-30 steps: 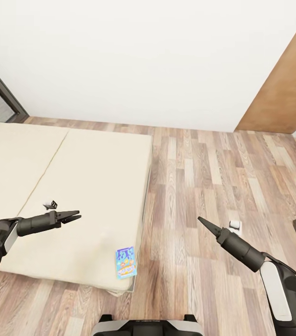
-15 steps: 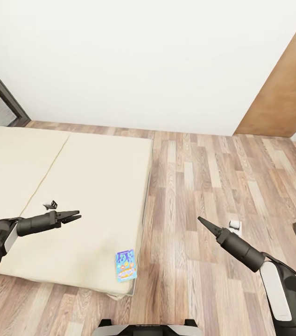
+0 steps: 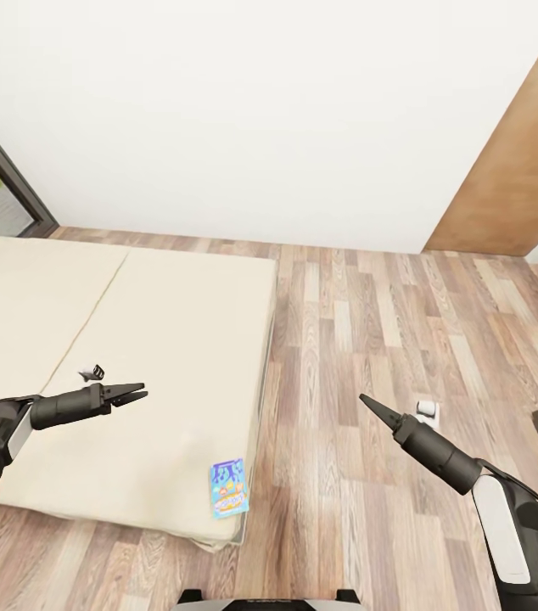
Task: Put all the toys in the child's room - the three board games (two on the bed and one on the table), the two jigsaw puzzles on the table, and the tennis ball on the table - inside the toy box on the table in the child's room.
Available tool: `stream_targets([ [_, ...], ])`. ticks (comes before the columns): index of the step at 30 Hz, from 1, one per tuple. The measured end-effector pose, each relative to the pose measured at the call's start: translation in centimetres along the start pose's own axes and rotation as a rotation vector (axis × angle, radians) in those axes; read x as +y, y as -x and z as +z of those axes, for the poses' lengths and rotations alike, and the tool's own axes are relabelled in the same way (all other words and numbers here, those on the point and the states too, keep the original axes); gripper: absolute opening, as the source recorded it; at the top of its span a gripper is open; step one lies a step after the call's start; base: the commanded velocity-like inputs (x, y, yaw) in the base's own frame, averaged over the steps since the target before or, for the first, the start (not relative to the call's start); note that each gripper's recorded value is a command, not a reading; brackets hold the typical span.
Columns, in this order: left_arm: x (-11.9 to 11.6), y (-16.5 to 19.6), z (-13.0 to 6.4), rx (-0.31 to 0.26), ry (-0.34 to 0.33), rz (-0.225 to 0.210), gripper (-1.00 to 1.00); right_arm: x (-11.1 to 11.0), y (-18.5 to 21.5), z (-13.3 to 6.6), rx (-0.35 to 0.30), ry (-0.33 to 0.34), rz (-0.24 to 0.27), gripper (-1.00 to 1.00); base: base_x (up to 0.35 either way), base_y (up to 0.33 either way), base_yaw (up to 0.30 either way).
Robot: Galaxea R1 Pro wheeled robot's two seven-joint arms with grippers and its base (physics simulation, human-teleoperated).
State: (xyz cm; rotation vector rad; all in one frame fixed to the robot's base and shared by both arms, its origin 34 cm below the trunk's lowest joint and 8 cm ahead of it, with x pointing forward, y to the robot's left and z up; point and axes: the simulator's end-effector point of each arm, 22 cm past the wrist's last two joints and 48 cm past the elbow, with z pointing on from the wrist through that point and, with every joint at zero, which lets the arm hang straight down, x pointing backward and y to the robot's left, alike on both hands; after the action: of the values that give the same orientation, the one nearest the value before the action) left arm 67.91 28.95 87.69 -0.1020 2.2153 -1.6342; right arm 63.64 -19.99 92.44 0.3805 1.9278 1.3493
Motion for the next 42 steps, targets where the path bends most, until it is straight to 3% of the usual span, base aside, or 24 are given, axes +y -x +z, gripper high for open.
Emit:
stream_targets([
  [42,-3.6,1.7,-0.7,-0.022,-0.019,0.062,1.00,3.2,1.8,-0.4,-0.029,0.041,-0.048,1.00,0.000,0.000,0.000],
])
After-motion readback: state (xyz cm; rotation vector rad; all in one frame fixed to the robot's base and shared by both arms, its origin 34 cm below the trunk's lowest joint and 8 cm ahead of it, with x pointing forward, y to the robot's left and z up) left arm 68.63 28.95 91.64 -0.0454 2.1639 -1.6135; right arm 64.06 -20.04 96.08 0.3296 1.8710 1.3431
